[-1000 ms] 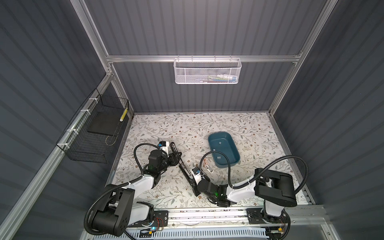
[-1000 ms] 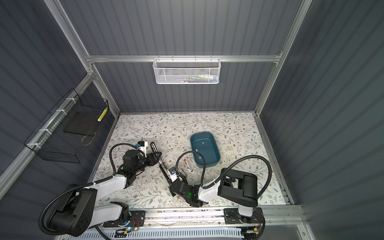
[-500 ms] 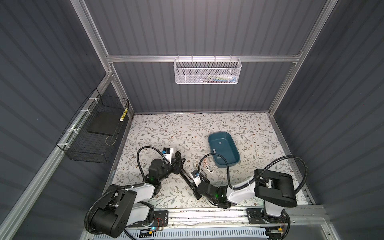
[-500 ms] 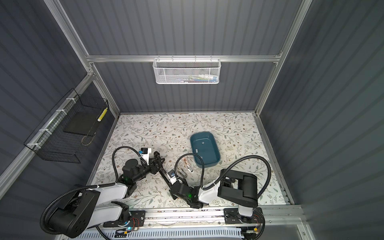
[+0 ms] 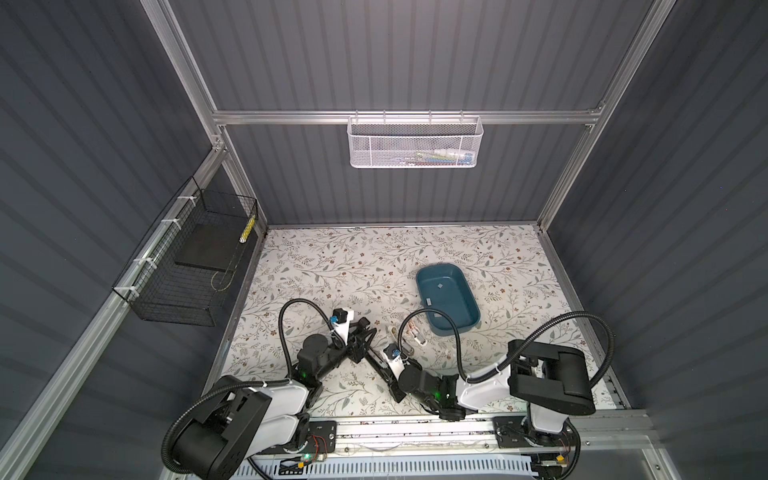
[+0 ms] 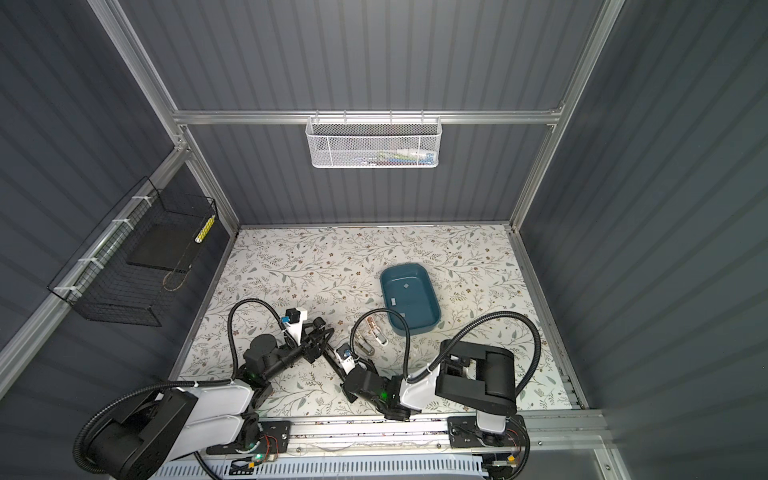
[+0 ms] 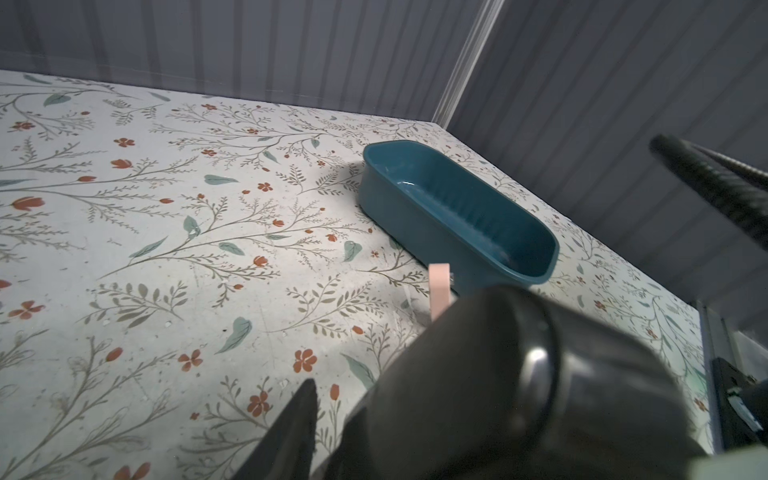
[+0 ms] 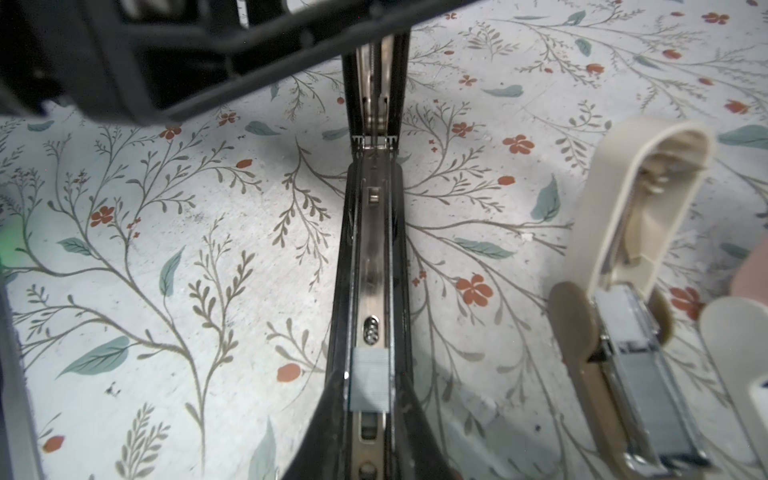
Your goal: Load the staples into the stapler
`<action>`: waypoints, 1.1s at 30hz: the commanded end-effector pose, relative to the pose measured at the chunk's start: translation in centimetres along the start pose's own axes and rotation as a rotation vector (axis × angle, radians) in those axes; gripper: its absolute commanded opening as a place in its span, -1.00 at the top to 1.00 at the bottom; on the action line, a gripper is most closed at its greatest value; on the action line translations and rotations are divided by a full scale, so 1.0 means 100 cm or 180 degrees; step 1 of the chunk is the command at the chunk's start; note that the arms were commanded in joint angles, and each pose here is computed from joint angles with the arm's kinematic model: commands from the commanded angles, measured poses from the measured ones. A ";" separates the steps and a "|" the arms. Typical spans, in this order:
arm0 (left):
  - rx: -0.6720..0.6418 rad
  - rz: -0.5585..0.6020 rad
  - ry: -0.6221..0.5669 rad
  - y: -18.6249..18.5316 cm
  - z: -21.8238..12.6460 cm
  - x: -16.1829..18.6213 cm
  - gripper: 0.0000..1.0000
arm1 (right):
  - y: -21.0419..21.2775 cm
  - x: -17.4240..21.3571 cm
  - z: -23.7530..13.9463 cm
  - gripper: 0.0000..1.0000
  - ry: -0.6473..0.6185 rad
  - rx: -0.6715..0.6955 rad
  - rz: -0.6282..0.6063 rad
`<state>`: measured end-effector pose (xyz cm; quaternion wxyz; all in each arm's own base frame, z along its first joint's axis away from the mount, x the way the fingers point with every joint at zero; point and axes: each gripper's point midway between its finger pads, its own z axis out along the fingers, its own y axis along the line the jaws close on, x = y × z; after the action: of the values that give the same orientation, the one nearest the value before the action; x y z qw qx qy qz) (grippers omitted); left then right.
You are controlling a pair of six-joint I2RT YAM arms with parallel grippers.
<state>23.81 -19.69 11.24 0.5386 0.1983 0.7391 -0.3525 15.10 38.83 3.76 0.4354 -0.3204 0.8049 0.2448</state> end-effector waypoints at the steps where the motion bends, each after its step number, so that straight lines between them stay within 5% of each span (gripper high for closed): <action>1: 0.0246 0.0213 -0.0048 -0.023 -0.009 0.004 -0.12 | 0.016 -0.021 -0.007 0.98 -0.0317 -0.0217 0.0024; 11: 0.0107 0.0419 0.0307 -0.038 -0.012 0.040 -0.11 | 0.016 -0.035 -0.008 1.00 -0.0588 -0.0240 0.0076; 24: 0.0011 0.0377 0.0585 -0.037 -0.004 0.053 -0.47 | 0.005 -0.026 -0.016 1.00 -0.0513 -0.0133 0.0047; 33: 0.0234 0.0405 0.0651 -0.052 -0.004 0.058 -0.94 | 0.002 -0.031 -0.024 0.99 -0.0524 -0.0105 -0.0035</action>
<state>19.24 -22.74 8.26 0.5032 0.2893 0.7570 -0.3002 14.58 37.61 4.62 0.4616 -0.3289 0.7824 0.2582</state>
